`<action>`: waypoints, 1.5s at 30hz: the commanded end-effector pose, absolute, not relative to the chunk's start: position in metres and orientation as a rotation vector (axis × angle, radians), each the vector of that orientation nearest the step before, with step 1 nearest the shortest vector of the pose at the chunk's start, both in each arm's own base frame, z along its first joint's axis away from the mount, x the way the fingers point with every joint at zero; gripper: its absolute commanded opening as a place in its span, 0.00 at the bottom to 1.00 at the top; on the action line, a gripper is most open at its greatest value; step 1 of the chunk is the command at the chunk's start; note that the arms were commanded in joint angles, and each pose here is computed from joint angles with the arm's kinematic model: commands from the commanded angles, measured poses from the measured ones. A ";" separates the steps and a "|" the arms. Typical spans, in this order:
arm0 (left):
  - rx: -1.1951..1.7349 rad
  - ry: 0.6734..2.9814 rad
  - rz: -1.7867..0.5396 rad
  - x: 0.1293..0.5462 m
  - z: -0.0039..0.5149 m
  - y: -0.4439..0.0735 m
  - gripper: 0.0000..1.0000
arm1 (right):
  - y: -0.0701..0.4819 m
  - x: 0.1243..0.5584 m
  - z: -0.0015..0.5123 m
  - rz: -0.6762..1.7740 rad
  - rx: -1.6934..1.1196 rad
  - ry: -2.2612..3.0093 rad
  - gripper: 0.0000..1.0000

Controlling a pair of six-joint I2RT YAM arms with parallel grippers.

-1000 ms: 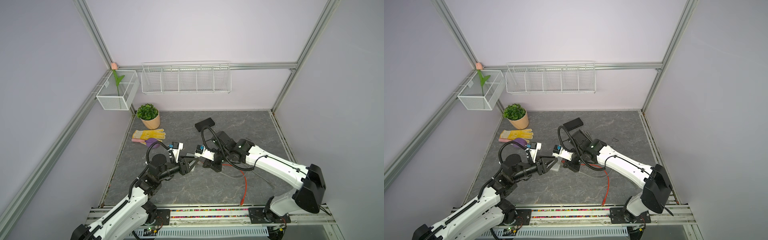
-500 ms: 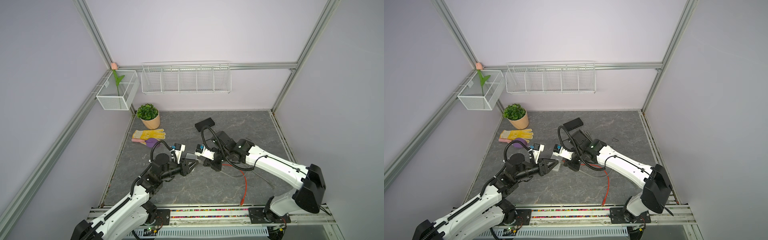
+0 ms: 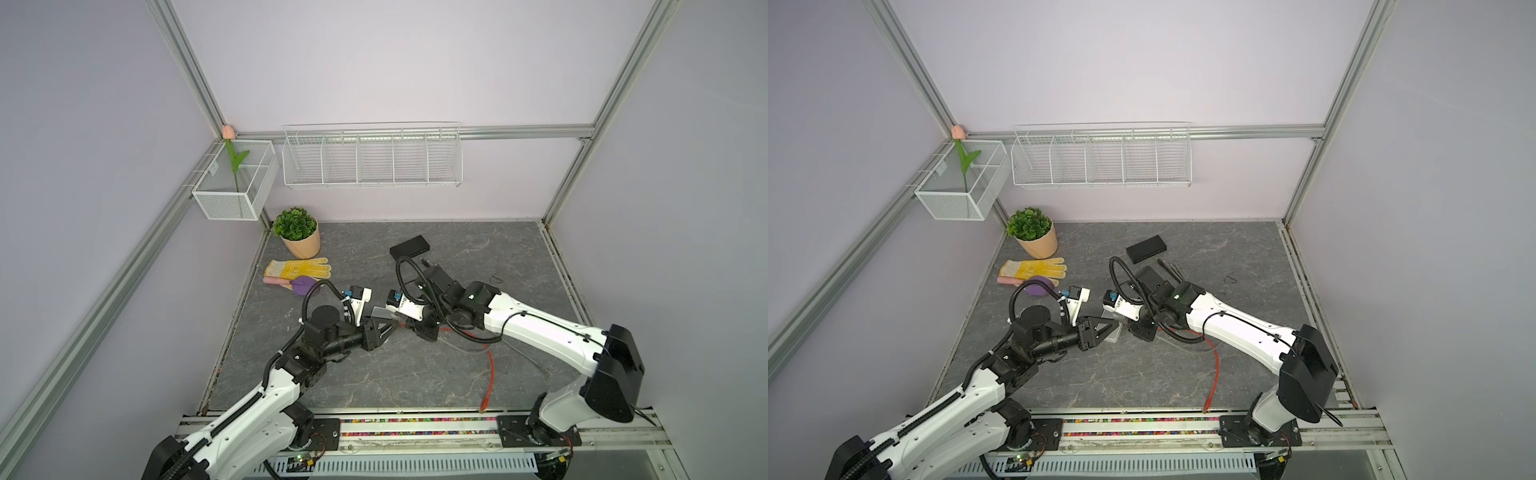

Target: Insert the plug into the switch port

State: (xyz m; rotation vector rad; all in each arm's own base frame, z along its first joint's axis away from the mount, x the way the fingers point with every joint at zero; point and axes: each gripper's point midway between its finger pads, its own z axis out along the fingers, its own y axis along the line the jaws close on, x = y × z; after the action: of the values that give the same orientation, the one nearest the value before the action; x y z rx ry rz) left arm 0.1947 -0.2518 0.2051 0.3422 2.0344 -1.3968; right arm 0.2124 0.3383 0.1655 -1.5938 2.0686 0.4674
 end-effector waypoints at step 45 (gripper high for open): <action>0.243 2.063 -1.327 0.217 0.218 -0.251 0.28 | 0.346 0.206 0.170 0.392 -1.578 1.991 0.06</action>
State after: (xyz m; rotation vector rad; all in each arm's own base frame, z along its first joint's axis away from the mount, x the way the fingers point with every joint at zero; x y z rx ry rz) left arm 0.2124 -0.2490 0.2011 0.2371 2.1116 -1.3175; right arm 0.2106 0.3452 0.1688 -1.5796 2.0045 0.3788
